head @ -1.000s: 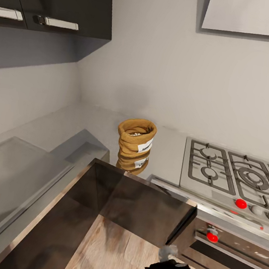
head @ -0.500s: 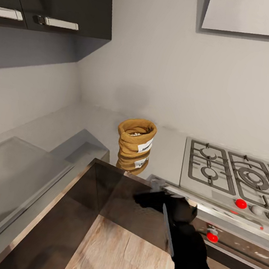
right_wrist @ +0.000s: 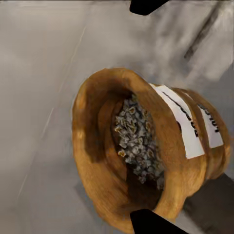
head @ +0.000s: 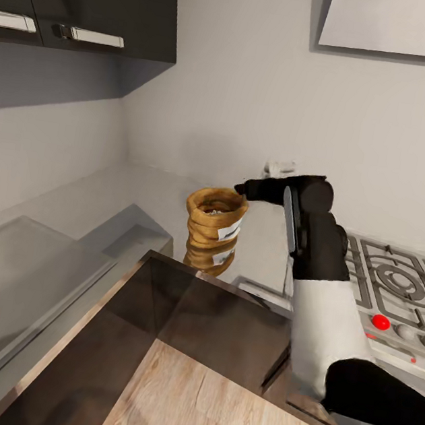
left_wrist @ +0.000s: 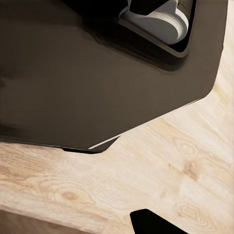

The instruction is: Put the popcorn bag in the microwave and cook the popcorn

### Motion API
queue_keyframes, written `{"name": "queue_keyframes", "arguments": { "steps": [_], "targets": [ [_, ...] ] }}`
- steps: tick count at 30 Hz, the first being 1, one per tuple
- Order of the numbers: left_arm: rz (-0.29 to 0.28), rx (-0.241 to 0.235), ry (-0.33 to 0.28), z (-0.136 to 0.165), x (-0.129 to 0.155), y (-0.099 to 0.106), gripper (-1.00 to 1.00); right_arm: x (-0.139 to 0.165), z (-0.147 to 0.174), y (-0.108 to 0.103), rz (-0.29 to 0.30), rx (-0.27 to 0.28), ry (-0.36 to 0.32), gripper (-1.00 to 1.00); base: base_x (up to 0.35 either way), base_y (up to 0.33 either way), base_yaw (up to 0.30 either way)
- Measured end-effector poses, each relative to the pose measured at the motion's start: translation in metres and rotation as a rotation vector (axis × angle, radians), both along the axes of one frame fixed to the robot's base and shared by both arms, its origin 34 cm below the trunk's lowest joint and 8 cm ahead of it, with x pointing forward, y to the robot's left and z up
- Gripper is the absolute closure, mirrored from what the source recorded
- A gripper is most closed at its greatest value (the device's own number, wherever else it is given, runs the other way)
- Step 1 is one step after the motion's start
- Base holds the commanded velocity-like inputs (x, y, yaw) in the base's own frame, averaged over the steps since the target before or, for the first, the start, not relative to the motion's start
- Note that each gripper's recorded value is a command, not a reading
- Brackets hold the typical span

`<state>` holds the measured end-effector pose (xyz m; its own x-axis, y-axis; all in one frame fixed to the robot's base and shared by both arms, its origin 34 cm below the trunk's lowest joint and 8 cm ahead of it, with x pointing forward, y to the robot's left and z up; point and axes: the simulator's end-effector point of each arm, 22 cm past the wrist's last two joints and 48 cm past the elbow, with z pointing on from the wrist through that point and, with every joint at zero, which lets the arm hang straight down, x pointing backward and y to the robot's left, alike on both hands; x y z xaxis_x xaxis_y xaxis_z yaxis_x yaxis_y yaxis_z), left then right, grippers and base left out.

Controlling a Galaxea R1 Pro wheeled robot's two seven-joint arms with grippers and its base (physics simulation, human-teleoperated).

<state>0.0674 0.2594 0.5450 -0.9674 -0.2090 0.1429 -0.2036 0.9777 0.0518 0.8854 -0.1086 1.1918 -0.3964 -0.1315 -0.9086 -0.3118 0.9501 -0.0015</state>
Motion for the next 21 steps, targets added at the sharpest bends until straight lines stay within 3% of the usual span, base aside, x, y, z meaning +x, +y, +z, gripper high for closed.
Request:
{"name": "queue_keyframes", "arguments": {
  "steps": [4, 7, 11, 17, 21],
  "targets": [
    [0.000, 0.000, 0.000, 0.000, 0.000, 0.000, -1.00, 0.039, 0.022, -0.014, -0.030, 0.042, 0.098, -1.00, 0.000, 0.000, 0.000],
    [0.000, 0.000, 0.000, 0.000, 0.000, 0.000, -1.00, 0.051, 0.034, -0.014, -0.040, 0.026, 0.133, -1.00, 0.000, 0.000, 0.000],
    [0.000, 0.000, 0.000, 0.000, 0.000, 0.000, -1.00, 0.058, 0.031, -0.025, -0.087, -0.005, 0.165, -1.00, 0.000, 0.000, 0.000],
    [0.000, 0.000, 0.000, 0.000, 0.000, 0.000, -1.00, 0.063, 0.018, -0.054, -0.185, 0.059, 0.209, -1.00, 0.000, 0.000, 0.000],
    [0.001, 0.000, 0.000, 0.000, 0.000, 0.000, -1.00, 0.064, 0.011, -0.070, -0.251, 0.018, 0.217, -1.00, 0.000, 0.000, 0.000]
  ]
}}
